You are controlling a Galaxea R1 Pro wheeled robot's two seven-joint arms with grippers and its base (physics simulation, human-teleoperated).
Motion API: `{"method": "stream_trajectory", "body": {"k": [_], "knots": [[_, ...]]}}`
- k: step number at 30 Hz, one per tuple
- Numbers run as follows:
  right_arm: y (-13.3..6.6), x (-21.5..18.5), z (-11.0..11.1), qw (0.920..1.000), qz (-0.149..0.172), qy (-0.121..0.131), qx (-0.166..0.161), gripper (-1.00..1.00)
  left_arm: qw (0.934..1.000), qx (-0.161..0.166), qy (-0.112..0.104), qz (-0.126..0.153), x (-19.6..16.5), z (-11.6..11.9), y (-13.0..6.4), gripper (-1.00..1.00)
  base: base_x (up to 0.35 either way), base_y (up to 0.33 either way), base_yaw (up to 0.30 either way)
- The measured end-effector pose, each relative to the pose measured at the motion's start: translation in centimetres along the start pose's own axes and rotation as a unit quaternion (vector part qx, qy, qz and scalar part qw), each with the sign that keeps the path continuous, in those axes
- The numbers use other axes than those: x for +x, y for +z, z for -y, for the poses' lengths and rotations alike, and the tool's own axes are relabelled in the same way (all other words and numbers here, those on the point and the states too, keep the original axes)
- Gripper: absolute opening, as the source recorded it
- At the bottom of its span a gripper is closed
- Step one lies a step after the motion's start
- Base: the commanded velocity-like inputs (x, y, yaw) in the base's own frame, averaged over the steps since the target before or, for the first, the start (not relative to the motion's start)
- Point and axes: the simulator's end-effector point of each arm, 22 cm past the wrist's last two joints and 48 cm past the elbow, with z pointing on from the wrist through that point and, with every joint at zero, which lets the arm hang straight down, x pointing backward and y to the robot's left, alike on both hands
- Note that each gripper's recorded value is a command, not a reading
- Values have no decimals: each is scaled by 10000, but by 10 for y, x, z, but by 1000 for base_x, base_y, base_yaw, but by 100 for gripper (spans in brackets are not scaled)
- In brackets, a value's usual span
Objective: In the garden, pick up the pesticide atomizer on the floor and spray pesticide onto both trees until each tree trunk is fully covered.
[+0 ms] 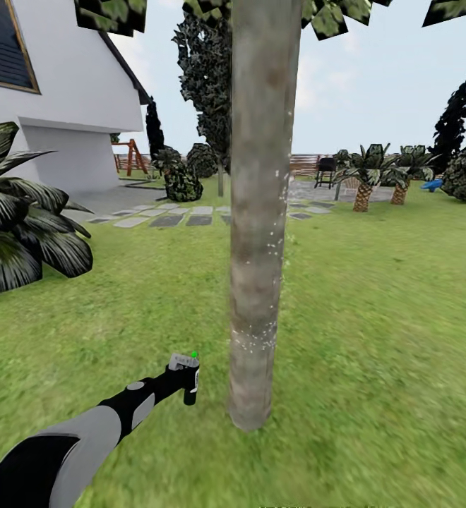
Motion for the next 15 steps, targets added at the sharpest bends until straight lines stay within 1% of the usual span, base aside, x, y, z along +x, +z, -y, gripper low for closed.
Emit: {"method": "stream_trajectory", "body": {"k": [8,10,14,15], "knots": [[0,0,0,10000,0,0,0,100,10000,0,-1,0,0,0,0,-100,0,350,-295],[0,0,0,10000,0,0,0,100,10000,3,5,14,-1,0,0,-100,0,221,-97],[1,-2,4,10000,17,0,24,100,10000,-6,20,31,-2,-1,0,-100,0,44,-19],[2,-8,3,10000,81,10,13,100,9999,47,24,94,-11,6,4,-100,0,8,-3]]}}
